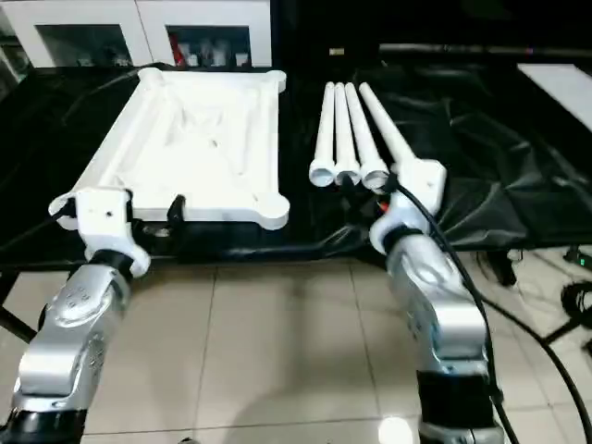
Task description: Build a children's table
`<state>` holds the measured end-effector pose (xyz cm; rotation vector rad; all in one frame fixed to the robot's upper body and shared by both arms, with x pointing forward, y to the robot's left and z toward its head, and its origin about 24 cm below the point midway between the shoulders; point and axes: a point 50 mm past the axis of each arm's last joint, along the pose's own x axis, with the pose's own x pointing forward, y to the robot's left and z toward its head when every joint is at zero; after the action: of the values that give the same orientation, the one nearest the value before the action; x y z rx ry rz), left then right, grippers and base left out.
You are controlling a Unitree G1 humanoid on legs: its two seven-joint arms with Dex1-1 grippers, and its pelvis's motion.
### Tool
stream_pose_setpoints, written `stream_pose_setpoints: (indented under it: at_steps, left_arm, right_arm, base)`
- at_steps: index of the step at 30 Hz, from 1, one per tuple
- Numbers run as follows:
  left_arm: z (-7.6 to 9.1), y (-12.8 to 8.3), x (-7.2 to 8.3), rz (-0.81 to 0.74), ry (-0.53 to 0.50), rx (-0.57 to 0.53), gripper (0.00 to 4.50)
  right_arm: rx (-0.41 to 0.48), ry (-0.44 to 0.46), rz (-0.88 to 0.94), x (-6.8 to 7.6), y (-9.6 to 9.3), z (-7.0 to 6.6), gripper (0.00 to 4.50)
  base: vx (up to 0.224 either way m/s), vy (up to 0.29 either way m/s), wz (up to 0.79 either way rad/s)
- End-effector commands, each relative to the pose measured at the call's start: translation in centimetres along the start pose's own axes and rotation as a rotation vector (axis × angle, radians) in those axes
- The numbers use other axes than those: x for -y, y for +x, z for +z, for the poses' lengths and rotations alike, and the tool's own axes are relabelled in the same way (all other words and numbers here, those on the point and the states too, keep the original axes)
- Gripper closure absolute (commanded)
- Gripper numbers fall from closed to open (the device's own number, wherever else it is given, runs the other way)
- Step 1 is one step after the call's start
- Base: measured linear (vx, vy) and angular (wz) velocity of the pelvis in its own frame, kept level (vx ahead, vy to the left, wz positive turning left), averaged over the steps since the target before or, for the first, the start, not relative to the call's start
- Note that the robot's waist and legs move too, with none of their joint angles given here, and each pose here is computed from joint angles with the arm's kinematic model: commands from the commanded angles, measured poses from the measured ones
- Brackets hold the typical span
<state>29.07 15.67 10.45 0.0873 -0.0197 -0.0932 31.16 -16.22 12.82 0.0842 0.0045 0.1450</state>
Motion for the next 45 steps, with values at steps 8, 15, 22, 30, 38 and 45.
stream_pose_setpoints:
  at_steps: [8,15,22,30,38,45]
  left_arm:
    - [1.0,0.3,-0.9,-0.021,0.000,-0.022,0.03]
    - [0.6,0.0,-0.8,-0.006,-0.022,-0.047,0.03]
    - [0.0,-0.1,-0.2,-0.037,-0.042,-0.075,0.03]
    - [-0.1,0.2,0.5,-0.088,-0.049,-0.089,0.03]
    - [-0.2,0.4,2.2,-0.184,-0.095,-0.084,0.03]
    - [-0.4,0.5,2.8,-0.208,-0.105,-0.084,0.03]
  right_arm:
    - [-0.134,0.018,0.046,-1.1,-1.2,-2.9,0.00]
    - [-0.141,0.008,0.078,-1.4,-1.1,-3.2,0.00]
    - [-0.144,-0.026,0.048,-1.1,-0.6,-2.9,0.00]
    - [-0.126,-0.054,-0.016,-0.2,-0.5,-2.6,0.00]
    - [-0.103,-0.084,-0.047,0.5,-1.1,-1.5,0.00]
    - [-0.109,-0.087,-0.066,1.1,-1.8,-1.4,0.00]
  base:
    - [-0.030,-0.080,-0.01]
    - [0.011,0.045,0.38]
    - [0.164,0.039,0.67]
    - [0.175,0.006,-0.04]
    - [0.119,0.016,-0.28]
    - [0.128,0.013,-0.52]
